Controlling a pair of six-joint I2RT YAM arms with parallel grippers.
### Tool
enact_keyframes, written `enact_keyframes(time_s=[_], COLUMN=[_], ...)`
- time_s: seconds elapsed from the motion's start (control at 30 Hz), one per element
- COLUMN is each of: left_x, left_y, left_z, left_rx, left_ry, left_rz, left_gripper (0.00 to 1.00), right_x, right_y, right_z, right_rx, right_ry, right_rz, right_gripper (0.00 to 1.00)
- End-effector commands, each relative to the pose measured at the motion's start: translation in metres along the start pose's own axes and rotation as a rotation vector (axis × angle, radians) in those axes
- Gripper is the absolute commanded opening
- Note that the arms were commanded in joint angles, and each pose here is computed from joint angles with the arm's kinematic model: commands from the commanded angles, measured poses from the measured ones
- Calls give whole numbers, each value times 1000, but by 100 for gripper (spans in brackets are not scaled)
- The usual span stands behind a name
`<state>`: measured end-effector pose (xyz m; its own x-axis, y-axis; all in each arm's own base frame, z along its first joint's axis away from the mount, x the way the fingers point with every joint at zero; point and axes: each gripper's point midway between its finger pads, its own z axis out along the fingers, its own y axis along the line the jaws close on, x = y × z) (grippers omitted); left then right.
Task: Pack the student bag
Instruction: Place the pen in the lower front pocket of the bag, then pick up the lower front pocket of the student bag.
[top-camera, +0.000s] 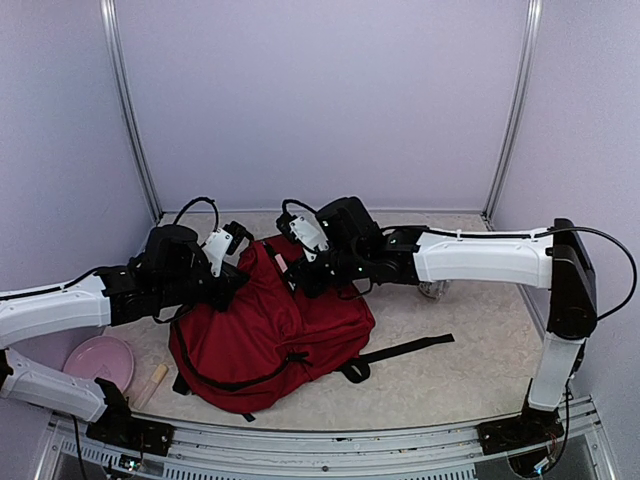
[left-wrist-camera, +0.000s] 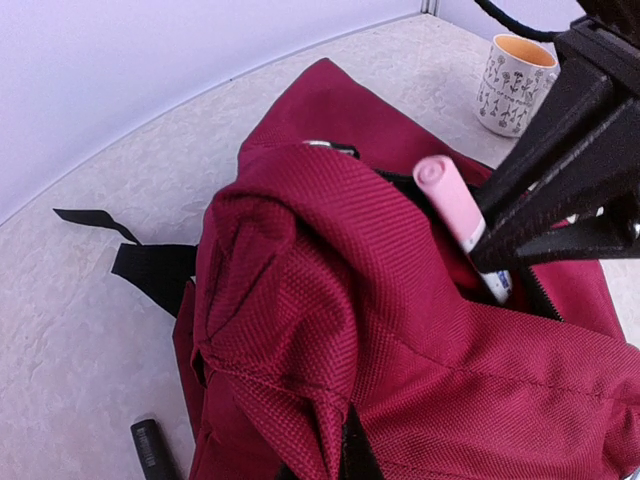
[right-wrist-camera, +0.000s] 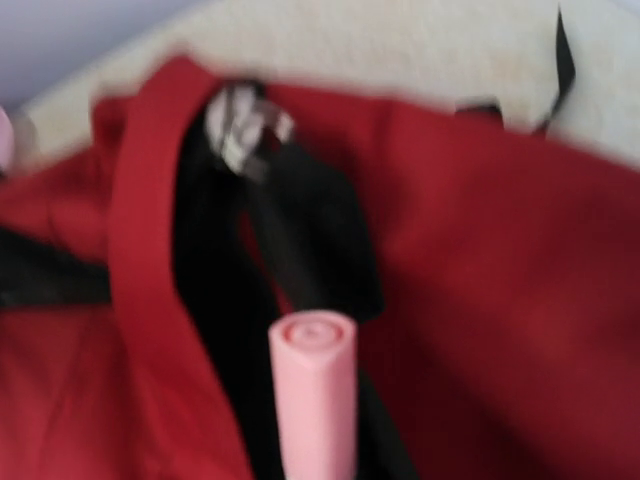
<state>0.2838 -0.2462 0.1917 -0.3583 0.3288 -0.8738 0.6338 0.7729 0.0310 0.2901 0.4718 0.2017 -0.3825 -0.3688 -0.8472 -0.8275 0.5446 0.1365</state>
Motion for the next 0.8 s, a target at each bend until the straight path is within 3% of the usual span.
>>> enact_keyframes(time_s=[0.0,0.13,0.23,0.3,0.53,0.77], left_x=[-45,-46,-46,-46,-46,-45], left_y=[0,-1,0,-1,-2,-2], left_z=[-16,-17,-17,-17,-18,-17], left_rx=[18,21,19,21,24,24], left_ry=[-154,-158,-159,-160,-161,-157], left_rz=[-20,-19,-19,-18,-14,-12], left_gripper=[0,0,0,0,0,0], right_x=[43,49,35,18,-43,-22], right_y=[6,1,-3,-1,10,-22], right_z=[4,2,-1,-6,-38,-24], right_rx=[76,121,158,158,121,180], right_ry=[209,289,296,273,109,150], right_rz=[-78,-64,-70,-75,-72,-6], right_gripper=[0,1,27,36,44,55])
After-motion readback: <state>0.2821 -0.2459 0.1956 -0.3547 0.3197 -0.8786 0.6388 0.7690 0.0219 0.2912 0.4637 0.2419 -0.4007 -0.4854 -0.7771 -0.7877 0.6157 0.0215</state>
